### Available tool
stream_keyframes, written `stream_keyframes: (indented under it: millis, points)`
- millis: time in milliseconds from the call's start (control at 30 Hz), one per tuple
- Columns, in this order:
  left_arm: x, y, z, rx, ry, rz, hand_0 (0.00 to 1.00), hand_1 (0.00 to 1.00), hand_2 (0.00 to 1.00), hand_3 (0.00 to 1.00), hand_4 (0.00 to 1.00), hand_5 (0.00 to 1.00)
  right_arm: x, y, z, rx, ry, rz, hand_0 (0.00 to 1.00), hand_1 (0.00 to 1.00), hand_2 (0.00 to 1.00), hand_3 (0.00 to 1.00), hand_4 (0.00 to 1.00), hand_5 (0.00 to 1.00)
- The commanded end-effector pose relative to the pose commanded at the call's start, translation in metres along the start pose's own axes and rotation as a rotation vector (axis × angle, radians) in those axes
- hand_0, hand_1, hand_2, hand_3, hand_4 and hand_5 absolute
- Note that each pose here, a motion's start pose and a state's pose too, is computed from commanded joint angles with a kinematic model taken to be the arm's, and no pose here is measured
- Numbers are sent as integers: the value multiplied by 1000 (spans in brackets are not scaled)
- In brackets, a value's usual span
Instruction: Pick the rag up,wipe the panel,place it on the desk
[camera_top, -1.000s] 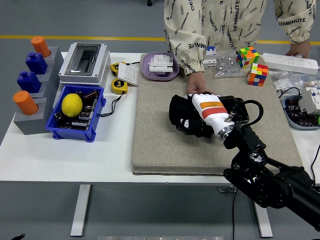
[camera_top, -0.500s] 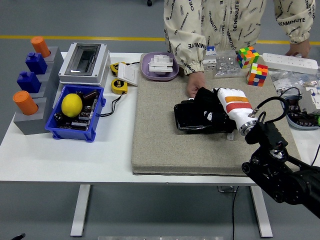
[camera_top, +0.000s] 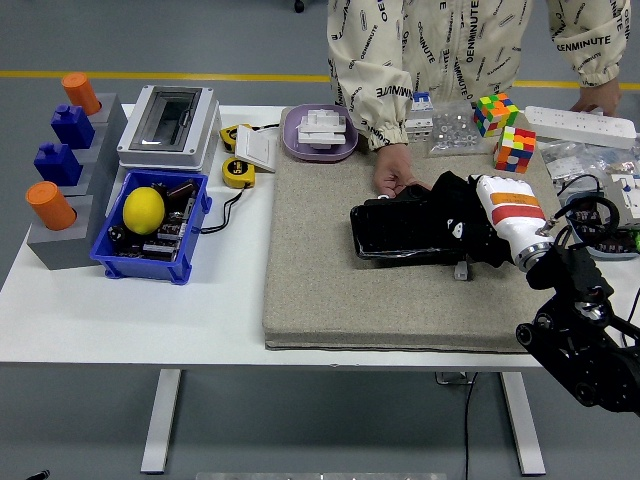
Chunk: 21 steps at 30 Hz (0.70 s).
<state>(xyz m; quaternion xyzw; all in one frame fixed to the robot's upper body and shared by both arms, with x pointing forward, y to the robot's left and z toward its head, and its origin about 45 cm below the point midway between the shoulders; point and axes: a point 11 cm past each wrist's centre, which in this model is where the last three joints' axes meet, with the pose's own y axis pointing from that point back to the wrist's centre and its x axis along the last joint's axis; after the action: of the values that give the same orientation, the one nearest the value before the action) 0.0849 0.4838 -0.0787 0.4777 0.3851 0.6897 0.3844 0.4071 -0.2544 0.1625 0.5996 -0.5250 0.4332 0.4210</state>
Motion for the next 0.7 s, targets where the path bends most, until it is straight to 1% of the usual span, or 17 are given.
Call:
stream_keyframes:
  millis: [433,700]
  points:
    - [0,0,-1,2,-5,0,653,660,694,580,673,435,8,4,29,-62,16,17,412,489,536,515,699,182]
    - [-1,0,-1,1,-4,-1,652,660,694,580,673,434,17,6,44,-91,27,33,412,489,536,515,699,182]
